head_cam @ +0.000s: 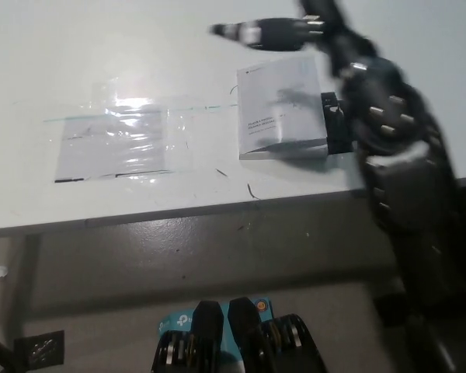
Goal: The robot uses its right hand to slide under the cover of the book kept in the middle of the desk and open it
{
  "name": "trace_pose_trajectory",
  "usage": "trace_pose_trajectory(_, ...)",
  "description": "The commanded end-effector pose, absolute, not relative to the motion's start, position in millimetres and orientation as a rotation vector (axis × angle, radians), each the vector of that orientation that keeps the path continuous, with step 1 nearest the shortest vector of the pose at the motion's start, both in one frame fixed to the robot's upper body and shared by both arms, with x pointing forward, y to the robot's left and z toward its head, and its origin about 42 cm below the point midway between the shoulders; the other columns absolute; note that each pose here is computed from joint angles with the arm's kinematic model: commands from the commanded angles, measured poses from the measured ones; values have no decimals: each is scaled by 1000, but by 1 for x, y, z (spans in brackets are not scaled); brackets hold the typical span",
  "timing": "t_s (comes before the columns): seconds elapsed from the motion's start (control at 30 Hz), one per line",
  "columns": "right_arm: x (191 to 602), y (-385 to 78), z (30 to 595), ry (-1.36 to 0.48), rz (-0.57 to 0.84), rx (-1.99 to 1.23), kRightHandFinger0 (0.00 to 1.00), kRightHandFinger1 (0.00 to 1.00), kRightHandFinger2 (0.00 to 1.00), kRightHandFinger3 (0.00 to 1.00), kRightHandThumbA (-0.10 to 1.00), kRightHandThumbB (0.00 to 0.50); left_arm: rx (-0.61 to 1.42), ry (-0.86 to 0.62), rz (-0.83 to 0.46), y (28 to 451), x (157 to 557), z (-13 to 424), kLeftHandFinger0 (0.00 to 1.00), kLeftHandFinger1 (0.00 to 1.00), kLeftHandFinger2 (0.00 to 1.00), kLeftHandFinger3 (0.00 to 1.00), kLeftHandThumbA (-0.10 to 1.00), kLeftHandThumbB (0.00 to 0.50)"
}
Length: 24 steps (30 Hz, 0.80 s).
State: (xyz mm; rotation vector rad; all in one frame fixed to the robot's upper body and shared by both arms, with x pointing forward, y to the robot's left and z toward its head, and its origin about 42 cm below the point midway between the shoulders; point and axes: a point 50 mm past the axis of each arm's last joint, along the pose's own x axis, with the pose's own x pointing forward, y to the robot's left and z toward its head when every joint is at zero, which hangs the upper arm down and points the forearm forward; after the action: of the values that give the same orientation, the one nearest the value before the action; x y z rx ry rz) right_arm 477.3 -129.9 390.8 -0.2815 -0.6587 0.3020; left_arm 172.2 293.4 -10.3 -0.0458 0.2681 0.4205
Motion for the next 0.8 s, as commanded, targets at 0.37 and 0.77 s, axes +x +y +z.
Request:
trace_pose_trajectory(0.37, 390, -277, 324, -603, 8, -10, 597, 665, 659, 901, 1000, 191, -70, 207, 477, 298, 175, -3, 502, 486, 411, 396, 561, 0)
trace_pose_trajectory(0.77, 337, -327, 248, -479, -254, 99, 551, 612, 629, 901, 1000, 138, -108, 173, 478, 290, 200, 2, 554, 515, 441, 410, 559, 0)
